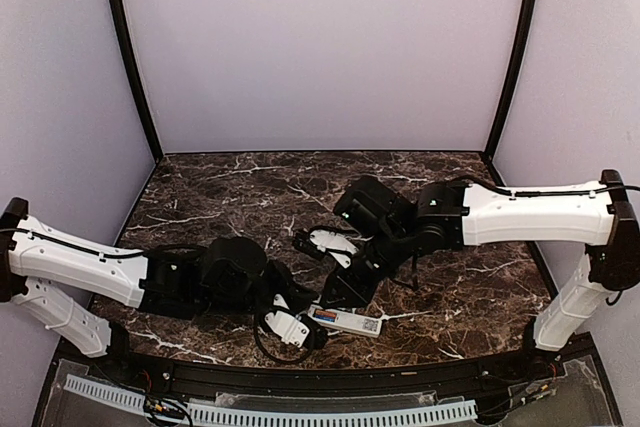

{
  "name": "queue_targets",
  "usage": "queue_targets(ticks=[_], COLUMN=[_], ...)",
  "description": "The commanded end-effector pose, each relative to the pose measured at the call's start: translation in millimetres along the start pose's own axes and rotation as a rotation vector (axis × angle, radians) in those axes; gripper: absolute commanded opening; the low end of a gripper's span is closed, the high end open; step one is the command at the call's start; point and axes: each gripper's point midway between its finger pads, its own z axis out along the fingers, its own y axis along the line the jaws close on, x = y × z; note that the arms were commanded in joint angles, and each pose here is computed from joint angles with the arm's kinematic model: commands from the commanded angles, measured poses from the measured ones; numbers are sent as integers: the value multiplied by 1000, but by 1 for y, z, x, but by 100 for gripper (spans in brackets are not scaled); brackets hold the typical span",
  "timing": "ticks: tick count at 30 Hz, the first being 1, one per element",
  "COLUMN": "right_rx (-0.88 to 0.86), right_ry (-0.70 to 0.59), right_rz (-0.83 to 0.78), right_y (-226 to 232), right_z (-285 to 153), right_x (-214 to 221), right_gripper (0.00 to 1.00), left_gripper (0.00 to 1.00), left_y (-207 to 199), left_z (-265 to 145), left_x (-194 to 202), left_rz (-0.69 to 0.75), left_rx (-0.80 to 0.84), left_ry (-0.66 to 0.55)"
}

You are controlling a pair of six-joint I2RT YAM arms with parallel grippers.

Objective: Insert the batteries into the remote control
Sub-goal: Pass from the right arm to the left, then pass from the left arm to the right

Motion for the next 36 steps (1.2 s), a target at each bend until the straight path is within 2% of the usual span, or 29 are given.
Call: queue_targets(ticks=[1,6,12,15,18,21,24,27,30,33,36], right_rx=[-9,3,55,97,125,134,98,42,-6,-68,-116], right_ry=[-49,-55,-120,-206,-341,-478,-597,-613,-598,-566,-520], right_rz=[-13,-10,-37,-68,-107,-140,-171,-194,-210,-212,-206], right_y=[3,2,1,1,5,9,17,22,22,20,17], right_z=[-4,-7,-33,-58,-92,-122,-146,-149,-141,-126,-112], right_x=[-16,-16,-29,-45,-62,-72,-77,-68,-58,-51,-49], right_gripper=[15,19,42,53,58,61,68,69,66,62,62], left_gripper=[0,0,0,0,0,0,0,0,0,0,0], left_y=[7,9,4,0,9,24,25,25,29,28,26], left_z=[1,0,-5,-7,-9,-13,-17,-22,-36,-48,-55], left_x=[-6,-8,-4,-3,-5,-15,-23,-23,-18,-24,-27], left_rz=[-9,-84,-224,-333,-455,-628,-779,-964,-1125,-1159,-1215], left_rx=[-7,-11,5,12,-23,-57,19,101,184,246,297], left_ry=[-12,-15,-1,3,-20,-94,-171,-219,-288,-344,-366])
